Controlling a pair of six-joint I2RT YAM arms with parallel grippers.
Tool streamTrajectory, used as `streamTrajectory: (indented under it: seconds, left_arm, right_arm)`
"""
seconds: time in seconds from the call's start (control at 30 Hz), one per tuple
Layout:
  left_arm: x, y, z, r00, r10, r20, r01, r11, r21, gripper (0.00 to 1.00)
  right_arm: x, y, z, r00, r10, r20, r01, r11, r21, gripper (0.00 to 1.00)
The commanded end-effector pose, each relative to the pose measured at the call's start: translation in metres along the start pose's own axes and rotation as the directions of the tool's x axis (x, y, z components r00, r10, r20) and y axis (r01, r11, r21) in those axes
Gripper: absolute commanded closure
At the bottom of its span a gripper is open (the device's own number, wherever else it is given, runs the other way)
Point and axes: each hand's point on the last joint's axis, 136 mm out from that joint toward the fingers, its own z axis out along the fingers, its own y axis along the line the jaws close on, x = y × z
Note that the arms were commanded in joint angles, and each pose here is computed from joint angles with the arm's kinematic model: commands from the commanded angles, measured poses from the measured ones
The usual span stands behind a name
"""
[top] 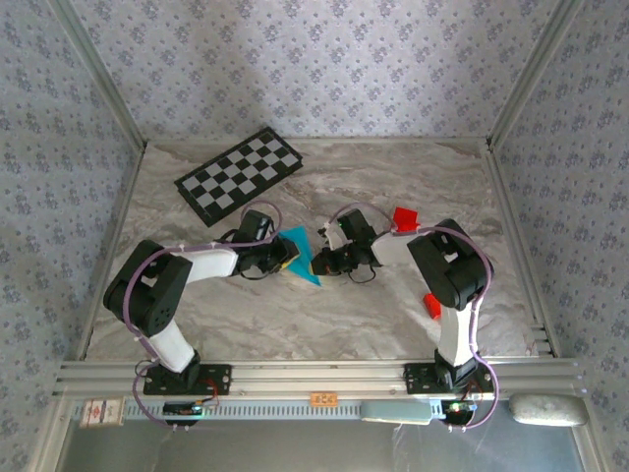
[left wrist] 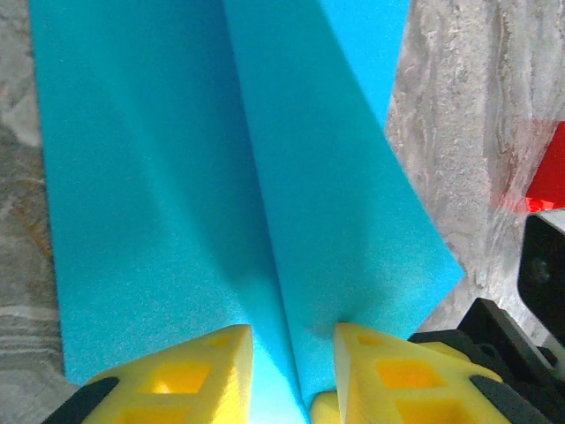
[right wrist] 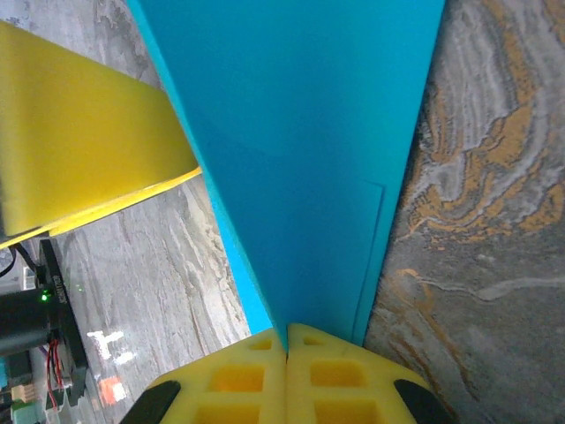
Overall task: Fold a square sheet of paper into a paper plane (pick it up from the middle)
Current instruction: Fourth fold the wing at the center of the table.
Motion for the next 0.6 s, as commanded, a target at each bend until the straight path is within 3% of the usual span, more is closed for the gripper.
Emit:
streamTrajectory:
  seconds: [0.0,0.57]
  left_arm:
    - [0.003,-0.011,-0.001,0.999,0.047,-0.012,-0.046,0.998,0.034,0.69]
    - [0.019,0.014,0.010,0.996,0.017,-0.086,-0.027,0.993,-0.115,0.56]
  right_arm:
    - [0.011,-0.012,0.005,0.999,0.039,-0.025,-0.039,0.999,0.014,0.93]
    - [0.014,-0.023,0.004,0.999,0.037,-0.032,-0.034,0.997,0.069,0.83]
